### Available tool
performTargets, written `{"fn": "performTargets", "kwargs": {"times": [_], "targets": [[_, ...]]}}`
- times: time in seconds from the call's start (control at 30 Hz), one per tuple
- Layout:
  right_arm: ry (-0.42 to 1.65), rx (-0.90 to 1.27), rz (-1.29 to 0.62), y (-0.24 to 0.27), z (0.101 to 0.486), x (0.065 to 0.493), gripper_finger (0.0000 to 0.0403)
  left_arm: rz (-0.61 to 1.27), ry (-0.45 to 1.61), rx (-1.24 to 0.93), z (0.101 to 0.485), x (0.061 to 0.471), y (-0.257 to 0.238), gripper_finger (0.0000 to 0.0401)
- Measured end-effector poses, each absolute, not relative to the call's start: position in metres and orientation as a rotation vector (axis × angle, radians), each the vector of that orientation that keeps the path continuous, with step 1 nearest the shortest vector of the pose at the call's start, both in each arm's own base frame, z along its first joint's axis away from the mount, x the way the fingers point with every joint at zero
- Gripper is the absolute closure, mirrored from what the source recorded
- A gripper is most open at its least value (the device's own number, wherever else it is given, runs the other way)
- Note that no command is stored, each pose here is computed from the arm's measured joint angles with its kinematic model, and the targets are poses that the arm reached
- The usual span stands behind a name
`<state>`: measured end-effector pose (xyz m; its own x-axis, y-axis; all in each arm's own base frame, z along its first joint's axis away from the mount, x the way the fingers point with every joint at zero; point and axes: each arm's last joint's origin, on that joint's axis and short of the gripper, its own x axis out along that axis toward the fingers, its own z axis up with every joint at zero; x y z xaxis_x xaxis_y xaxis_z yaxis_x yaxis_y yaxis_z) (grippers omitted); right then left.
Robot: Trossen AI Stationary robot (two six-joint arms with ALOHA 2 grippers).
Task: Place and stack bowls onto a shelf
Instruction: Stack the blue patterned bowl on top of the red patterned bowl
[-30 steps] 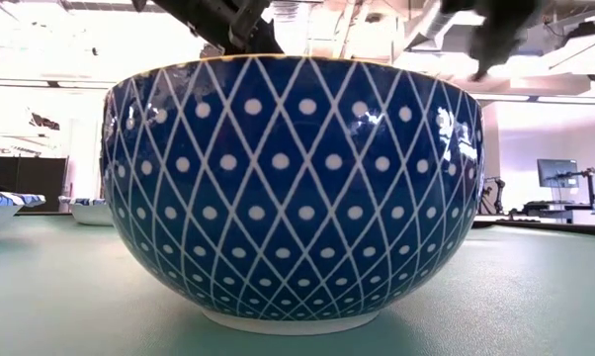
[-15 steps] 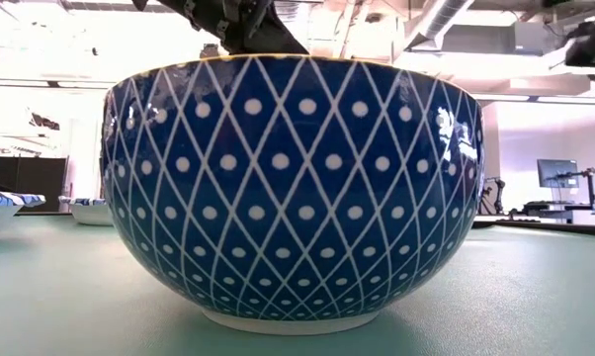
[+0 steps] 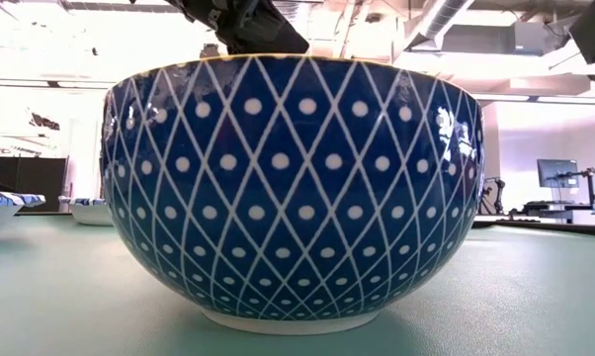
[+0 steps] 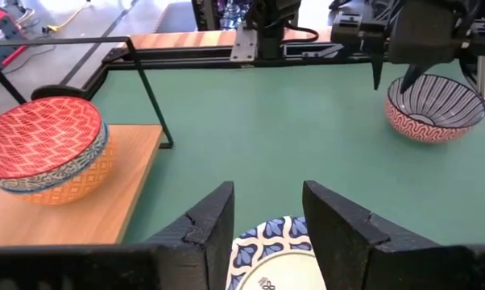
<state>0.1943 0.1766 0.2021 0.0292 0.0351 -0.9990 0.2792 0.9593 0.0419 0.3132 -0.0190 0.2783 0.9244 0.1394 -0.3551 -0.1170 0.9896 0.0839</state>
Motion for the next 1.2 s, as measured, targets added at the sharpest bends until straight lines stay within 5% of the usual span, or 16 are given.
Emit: {"fn": "performTargets", "kwargs": {"times": [0.4,0.67,0.97,1.2], "targets": [[1.567,0.272,-0.203,0.160,0.184,0.199,0.0326,0.126,0.379,0.062,0.277,0.313,-0.020,0.0210],[1.556,0.294,-0.183,0.148,0.192,0.203,0.0370,0.063,0.381,0.048,0.277,0.313,-0.022,0.0207],[1.201,0.241,-0.339,0.119,0.230,0.199,0.0367,0.048,0.364,0.046,0.259,0.333,-0.025,0.0207],[0.837,0.211,-0.651,0.088,0.245,0.213,0.0369,0.074,0.337,0.064,0.255,0.353,-0.025,0.0207]]}}
